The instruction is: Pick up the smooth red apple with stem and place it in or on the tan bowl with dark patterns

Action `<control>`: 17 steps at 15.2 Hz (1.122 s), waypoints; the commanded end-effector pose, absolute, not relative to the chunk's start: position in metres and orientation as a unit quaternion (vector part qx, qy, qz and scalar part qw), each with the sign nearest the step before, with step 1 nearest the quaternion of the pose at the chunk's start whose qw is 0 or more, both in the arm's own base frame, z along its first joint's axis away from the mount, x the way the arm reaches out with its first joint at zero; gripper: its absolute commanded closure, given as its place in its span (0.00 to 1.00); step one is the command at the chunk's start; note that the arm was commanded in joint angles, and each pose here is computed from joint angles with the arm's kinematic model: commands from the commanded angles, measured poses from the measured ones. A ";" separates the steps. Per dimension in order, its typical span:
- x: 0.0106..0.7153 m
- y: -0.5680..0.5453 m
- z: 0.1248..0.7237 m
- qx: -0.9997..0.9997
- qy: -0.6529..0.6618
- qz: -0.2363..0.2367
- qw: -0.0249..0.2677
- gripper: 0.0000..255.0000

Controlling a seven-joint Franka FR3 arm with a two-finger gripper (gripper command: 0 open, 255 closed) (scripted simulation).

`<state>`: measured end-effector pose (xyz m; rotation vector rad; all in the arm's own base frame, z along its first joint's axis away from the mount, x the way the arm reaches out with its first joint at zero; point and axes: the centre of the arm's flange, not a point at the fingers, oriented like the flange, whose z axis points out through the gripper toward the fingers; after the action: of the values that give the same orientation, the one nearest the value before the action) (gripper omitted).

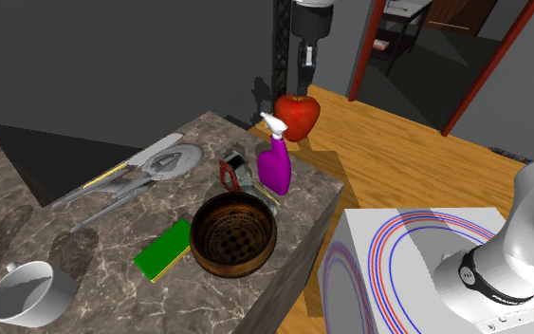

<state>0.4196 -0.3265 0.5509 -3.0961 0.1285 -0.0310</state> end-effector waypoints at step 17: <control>0.515 -0.174 0.617 -0.999 0.041 -0.010 0.021 1.00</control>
<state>0.5085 -0.1875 0.6113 -3.0963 0.1261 -0.0304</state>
